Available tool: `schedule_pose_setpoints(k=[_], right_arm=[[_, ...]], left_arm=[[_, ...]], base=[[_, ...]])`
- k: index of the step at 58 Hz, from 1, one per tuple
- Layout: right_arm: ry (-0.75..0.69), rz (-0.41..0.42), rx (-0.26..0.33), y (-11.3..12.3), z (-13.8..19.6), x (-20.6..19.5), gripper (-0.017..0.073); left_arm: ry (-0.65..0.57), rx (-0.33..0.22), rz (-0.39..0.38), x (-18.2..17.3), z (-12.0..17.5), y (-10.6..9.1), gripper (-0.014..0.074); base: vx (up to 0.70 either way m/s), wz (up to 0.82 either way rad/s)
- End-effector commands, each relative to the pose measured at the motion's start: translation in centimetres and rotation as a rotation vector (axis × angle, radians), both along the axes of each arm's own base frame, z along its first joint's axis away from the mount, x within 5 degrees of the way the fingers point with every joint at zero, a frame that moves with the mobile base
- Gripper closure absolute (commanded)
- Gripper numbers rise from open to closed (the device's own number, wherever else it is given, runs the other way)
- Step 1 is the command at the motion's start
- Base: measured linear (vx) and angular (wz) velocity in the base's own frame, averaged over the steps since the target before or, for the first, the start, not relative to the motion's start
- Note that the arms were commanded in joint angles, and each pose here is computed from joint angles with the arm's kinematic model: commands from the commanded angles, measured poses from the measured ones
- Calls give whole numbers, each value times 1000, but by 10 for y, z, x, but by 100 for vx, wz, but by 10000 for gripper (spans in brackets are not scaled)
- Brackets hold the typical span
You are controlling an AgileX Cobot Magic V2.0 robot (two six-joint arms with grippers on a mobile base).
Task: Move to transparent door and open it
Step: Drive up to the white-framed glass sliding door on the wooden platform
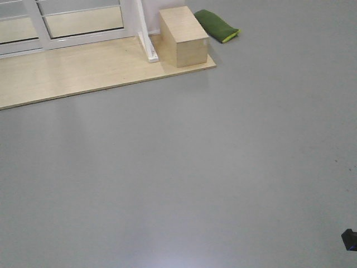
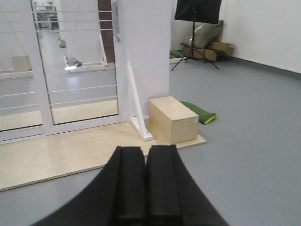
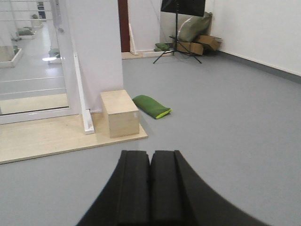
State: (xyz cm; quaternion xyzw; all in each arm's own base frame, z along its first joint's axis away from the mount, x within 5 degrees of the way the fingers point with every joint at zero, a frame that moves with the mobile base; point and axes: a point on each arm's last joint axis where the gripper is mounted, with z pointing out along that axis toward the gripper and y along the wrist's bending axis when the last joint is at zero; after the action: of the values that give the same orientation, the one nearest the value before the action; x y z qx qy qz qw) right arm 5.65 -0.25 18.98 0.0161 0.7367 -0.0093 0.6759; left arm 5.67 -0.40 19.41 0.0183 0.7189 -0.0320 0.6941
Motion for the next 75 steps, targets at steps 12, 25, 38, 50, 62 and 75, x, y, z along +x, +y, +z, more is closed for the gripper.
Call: schedule_pose_setpoints(k=[12, 25, 38, 50, 62, 75], right_arm=[[-95, 6, -13, 1, 7, -1, 565], [-95, 6, -13, 1, 7, -1, 565], [-95, 6, -13, 1, 7, -1, 565], [-95, 6, -13, 1, 7, -1, 565], [-95, 6, -13, 1, 7, -1, 565], [-95, 6, -13, 1, 7, -1, 565]], left_arm=[[-79, -27, -9, 0, 3, -1, 600], [-79, -27, -9, 0, 3, -1, 600], [-79, -27, -9, 0, 3, -1, 600], [-79, -27, -9, 0, 3, -1, 600], [-79, -27, -9, 0, 3, -1, 600], [-79, -27, -9, 0, 3, -1, 600]], base=[[52, 39], [53, 25], [52, 19], [52, 19], [53, 18], [54, 17]])
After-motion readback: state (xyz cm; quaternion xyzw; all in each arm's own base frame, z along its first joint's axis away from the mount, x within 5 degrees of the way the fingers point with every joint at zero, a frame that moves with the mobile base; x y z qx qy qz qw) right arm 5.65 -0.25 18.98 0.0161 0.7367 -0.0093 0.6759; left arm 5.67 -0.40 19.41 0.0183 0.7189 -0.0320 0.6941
